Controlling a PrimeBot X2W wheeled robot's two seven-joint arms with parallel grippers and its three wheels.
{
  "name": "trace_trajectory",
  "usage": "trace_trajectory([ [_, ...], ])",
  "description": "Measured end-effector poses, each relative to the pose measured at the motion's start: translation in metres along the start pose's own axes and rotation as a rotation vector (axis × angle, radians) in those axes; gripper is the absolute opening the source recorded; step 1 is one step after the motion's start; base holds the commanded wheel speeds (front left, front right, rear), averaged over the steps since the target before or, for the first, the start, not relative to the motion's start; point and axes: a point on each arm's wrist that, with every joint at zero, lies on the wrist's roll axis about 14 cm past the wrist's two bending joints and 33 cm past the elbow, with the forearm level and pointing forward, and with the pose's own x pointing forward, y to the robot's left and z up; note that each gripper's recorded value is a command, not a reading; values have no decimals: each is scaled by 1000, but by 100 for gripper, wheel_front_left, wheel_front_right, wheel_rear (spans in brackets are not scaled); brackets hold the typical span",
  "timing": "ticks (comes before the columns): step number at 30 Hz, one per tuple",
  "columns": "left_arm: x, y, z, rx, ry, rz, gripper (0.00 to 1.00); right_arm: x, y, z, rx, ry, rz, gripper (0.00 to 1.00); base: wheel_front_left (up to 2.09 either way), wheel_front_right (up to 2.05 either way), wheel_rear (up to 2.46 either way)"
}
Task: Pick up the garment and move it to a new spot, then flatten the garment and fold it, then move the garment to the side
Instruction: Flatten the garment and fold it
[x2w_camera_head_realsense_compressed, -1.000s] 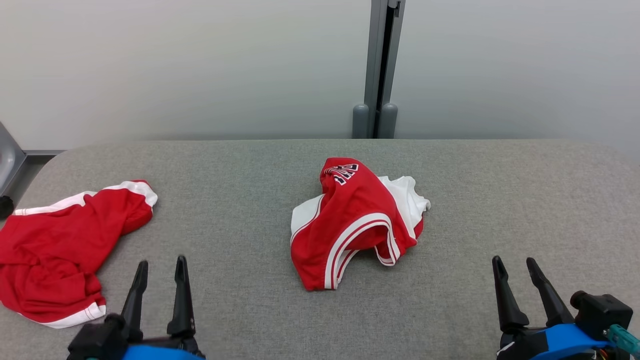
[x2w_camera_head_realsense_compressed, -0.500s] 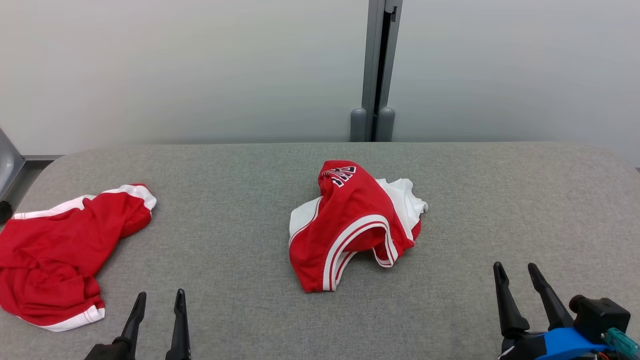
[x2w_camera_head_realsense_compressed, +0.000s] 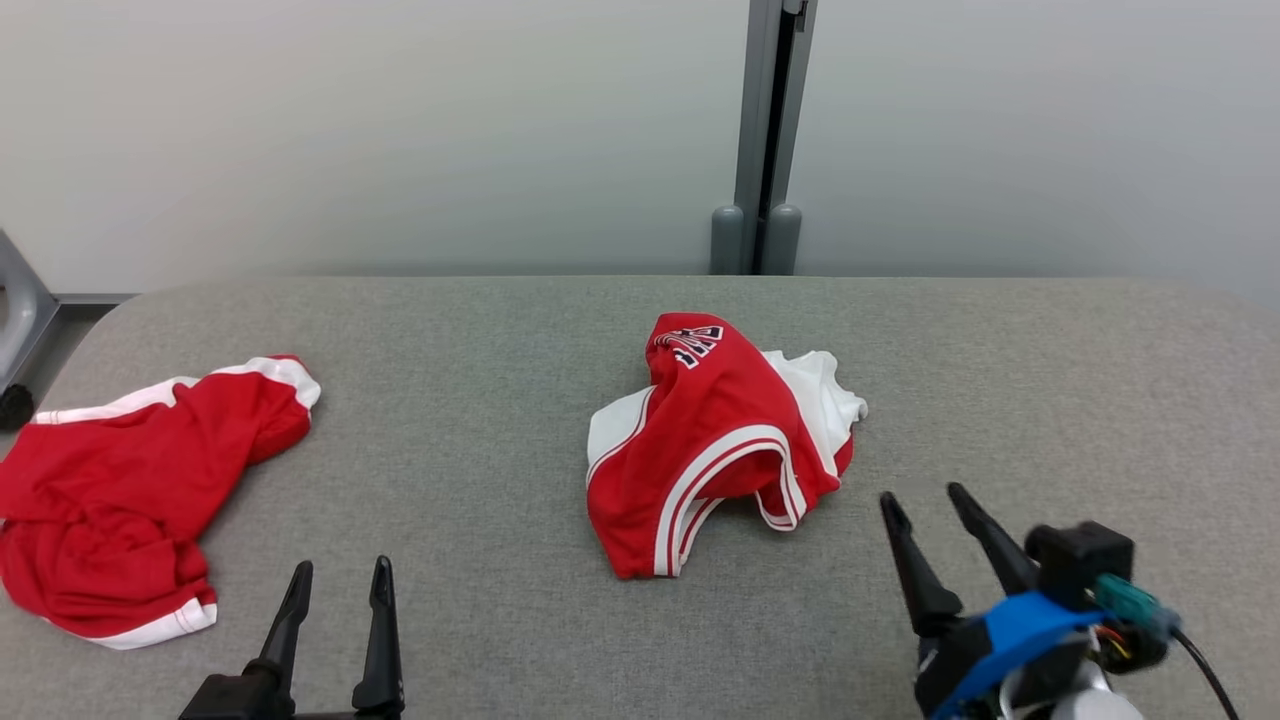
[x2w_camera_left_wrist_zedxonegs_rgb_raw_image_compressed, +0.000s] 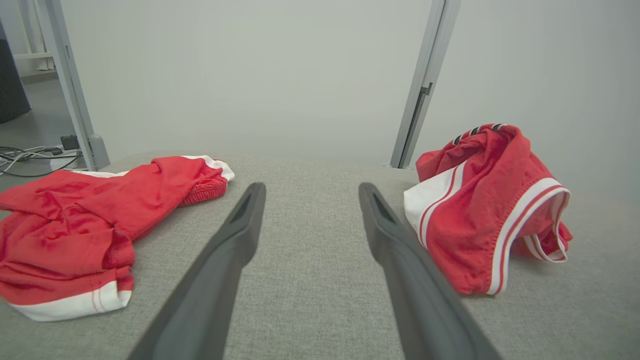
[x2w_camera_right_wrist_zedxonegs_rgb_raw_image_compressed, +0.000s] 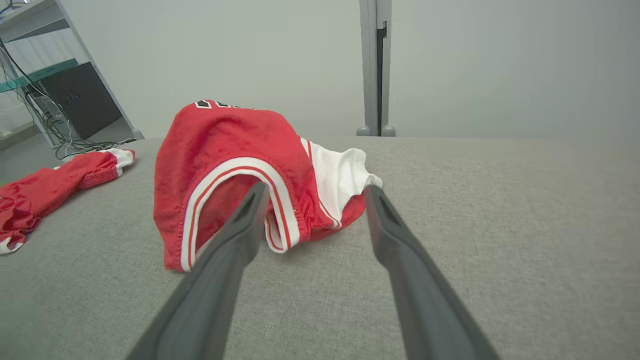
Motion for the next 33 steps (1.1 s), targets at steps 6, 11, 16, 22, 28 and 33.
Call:
trace_trajectory([
  [6, 3, 1, 8, -8, -21, 13, 100, 26, 19, -34, 69, 160, 60, 100, 0, 0, 0],
  [11, 3, 3, 6, -11, -9, 22, 100, 51, 30, -57, 80, 270, 94, 100, 0, 0, 0],
  [16, 2, 7, 2, -19, 8, 37, 100, 69, 29, -83, 55, 372, 88, 100, 0, 0, 0],
  [22, 3, 12, -5, -20, 31, 53, 100, 85, 30, -99, -7, 413, 100, 100, 0, 0, 0],
  [28, 7, 14, -8, -23, 38, 55, 100, 90, 20, -112, -85, 456, 90, 37, 0, 0, 0],
  [33, 12, 11, -6, -29, 29, 41, 100, 102, 4, -89, -45, 346, 25, 0, 0, 0, 0],
])
